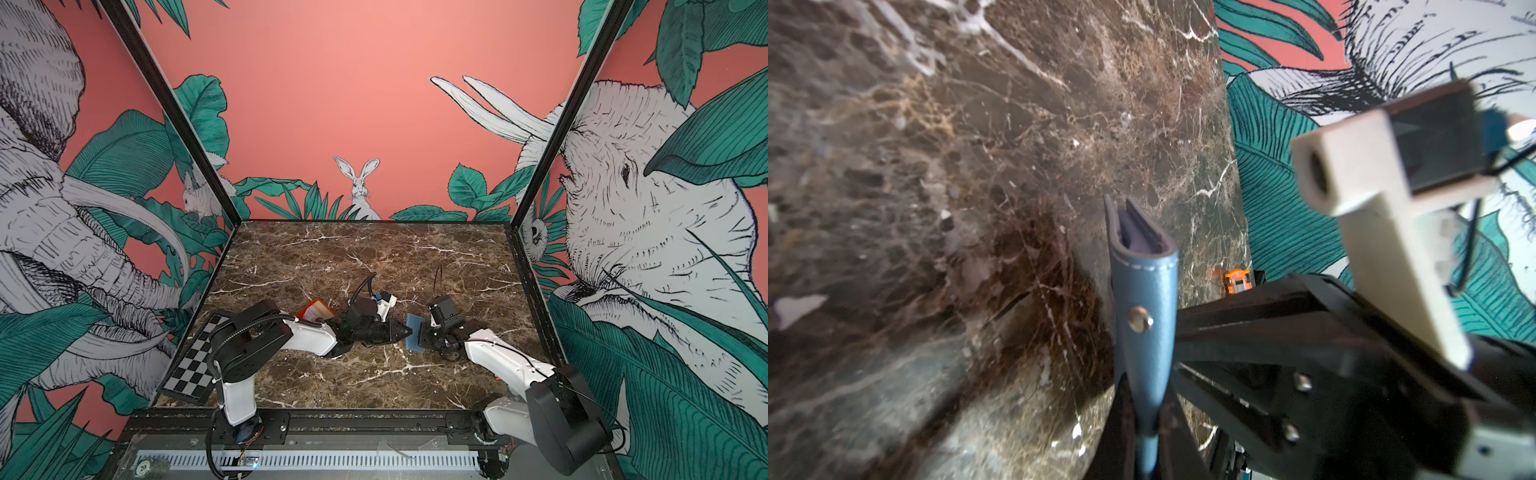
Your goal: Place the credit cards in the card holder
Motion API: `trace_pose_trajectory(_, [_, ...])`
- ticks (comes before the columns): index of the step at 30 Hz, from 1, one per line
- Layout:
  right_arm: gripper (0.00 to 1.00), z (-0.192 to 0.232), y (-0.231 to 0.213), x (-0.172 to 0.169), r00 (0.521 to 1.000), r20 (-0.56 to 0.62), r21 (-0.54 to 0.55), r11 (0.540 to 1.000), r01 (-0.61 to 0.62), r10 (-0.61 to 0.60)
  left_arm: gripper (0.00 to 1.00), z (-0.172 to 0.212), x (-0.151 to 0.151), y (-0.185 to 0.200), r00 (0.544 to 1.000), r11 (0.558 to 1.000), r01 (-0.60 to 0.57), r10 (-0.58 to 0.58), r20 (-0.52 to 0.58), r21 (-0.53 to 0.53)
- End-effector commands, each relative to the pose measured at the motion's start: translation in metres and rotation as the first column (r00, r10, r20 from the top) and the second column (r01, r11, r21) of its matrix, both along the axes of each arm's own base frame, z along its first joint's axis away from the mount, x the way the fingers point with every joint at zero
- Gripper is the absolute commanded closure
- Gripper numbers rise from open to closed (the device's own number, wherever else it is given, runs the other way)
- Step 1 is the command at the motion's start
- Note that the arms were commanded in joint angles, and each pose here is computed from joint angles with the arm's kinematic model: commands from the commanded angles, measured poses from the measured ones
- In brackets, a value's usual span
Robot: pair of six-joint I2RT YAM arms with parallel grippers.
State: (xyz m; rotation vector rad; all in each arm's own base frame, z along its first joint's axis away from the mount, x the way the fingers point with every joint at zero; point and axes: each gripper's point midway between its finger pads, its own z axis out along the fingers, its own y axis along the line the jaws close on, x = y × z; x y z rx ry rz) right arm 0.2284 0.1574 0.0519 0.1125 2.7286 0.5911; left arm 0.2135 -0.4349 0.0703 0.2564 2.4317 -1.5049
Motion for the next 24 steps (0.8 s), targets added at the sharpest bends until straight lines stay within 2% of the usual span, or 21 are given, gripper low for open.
trace_pose_trajectory(1, [0.78, 0.018, 0.004, -0.003, 1.000, 0.017, 0.036, 0.999, -0.014, 0.013, 0.98, 0.019, -0.005, 0.003, 0.999, 1.000, 0.011, -0.011, 0.045, -0.009])
trace_pose_trajectory(12, [0.67, 0.030, 0.010, 0.007, 0.999, 0.027, -0.004, 1.000, -0.028, 0.028, 1.00, 0.021, -0.002, -0.002, 0.999, 1.000, 0.018, -0.017, 0.050, -0.008])
trace_pose_trajectory(24, [0.67, 0.014, 0.012, 0.013, 0.998, -0.018, -0.097, 0.994, -0.055, 0.053, 1.00, 0.022, -0.003, -0.001, 0.998, 1.000, 0.018, -0.018, 0.052, -0.004])
